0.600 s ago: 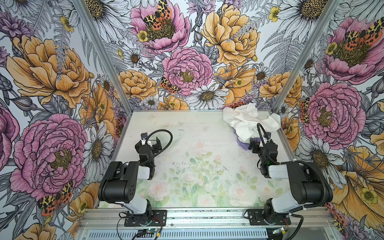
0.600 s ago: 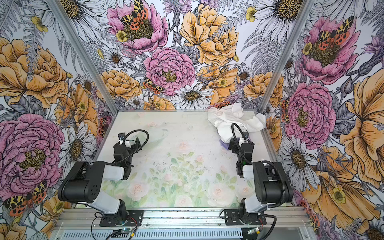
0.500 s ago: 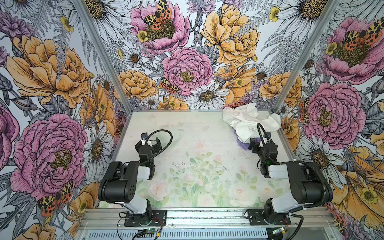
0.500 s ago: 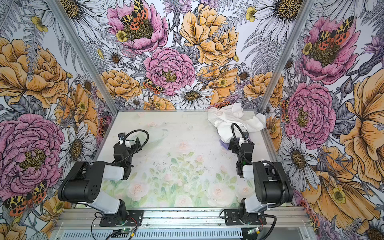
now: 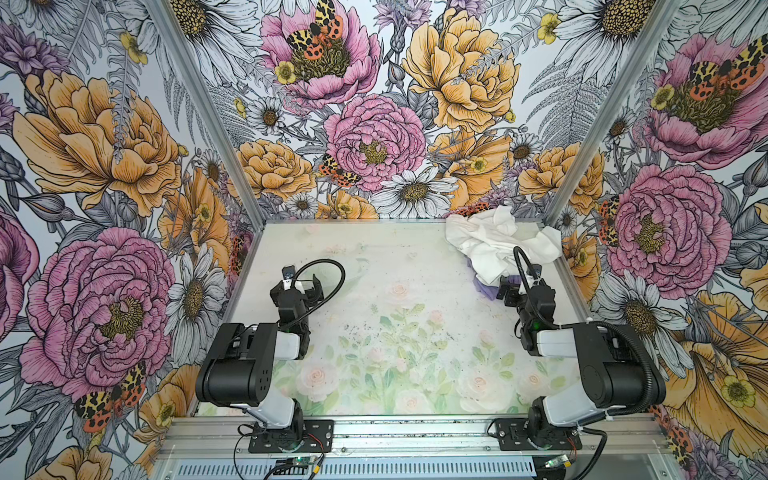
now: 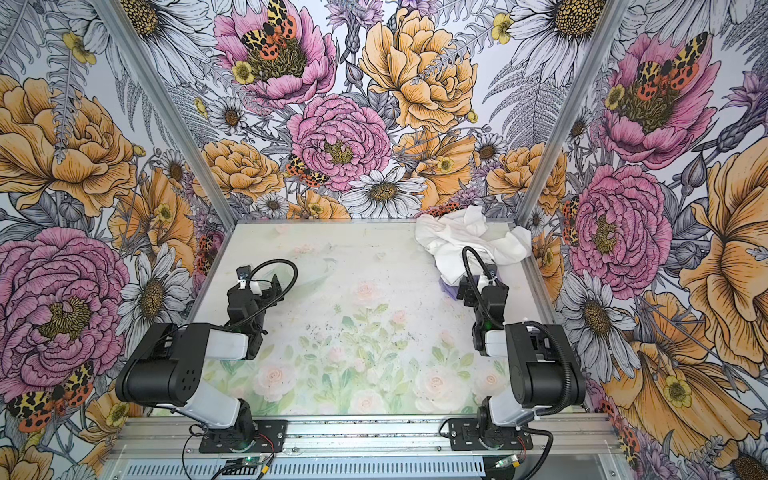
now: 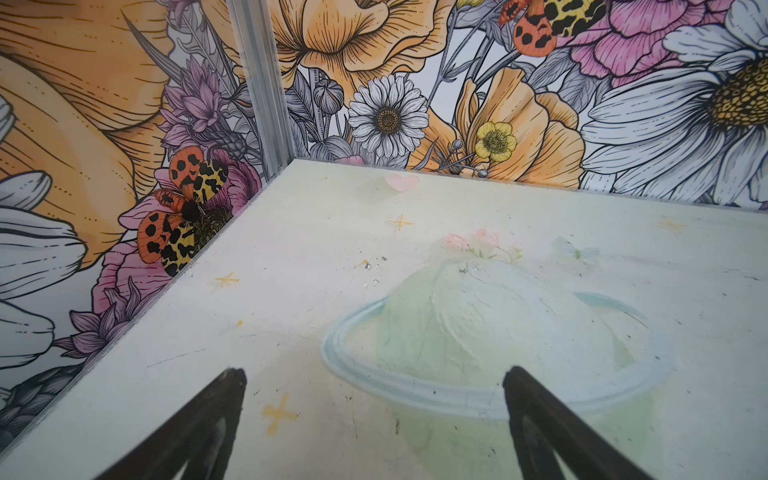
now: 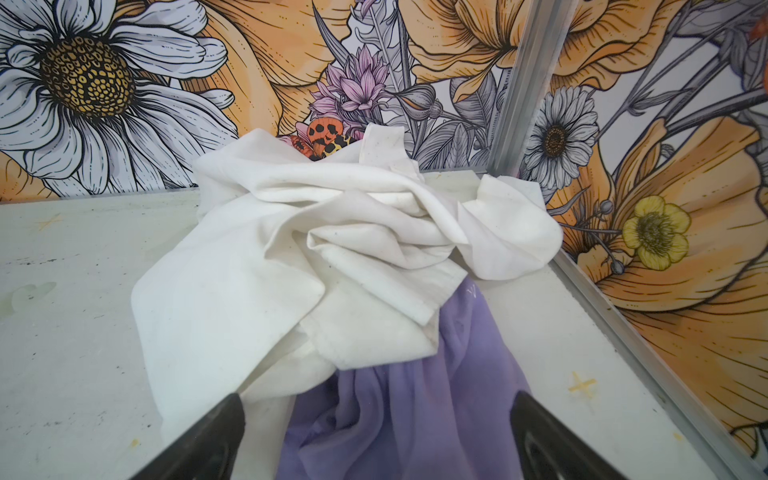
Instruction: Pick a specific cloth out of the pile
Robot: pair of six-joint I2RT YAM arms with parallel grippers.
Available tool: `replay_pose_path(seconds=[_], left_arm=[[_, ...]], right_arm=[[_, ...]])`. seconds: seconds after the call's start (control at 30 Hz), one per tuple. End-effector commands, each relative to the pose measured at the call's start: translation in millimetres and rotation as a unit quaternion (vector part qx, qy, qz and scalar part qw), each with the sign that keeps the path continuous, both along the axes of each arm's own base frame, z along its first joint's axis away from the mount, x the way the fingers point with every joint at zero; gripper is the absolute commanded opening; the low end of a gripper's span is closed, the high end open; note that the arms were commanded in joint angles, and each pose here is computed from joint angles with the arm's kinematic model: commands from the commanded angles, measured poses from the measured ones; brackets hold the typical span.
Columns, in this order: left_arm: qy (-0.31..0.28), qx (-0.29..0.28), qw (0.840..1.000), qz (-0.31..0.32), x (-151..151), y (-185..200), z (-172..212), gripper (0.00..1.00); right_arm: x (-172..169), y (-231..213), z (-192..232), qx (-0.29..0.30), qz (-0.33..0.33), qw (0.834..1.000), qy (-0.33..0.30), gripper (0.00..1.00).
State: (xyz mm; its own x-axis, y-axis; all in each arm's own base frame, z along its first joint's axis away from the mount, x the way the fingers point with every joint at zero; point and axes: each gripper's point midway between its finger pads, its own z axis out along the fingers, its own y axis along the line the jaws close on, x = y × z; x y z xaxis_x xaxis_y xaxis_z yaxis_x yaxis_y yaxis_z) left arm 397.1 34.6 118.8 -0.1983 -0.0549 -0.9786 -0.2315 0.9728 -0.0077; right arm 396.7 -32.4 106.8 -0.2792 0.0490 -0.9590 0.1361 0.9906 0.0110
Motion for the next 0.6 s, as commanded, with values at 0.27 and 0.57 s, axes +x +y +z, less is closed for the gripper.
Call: replay_pose_path(seconds=[0.27, 0.57], left_arm=[[-0.017, -0.003, 1.0, -0.012, 5.1, -3.9, 11.6, 0.99], [-0.019, -0.002, 1.0, -0.011, 4.4, -4.1, 12.3, 0.99]], right_arm=[[4.0, 2.1, 6.4, -0.005, 0.003, 1.0, -0.011, 0.99], [3.7, 3.3, 8.7, -0.008, 0.003, 1.0, -0.014, 0.99]])
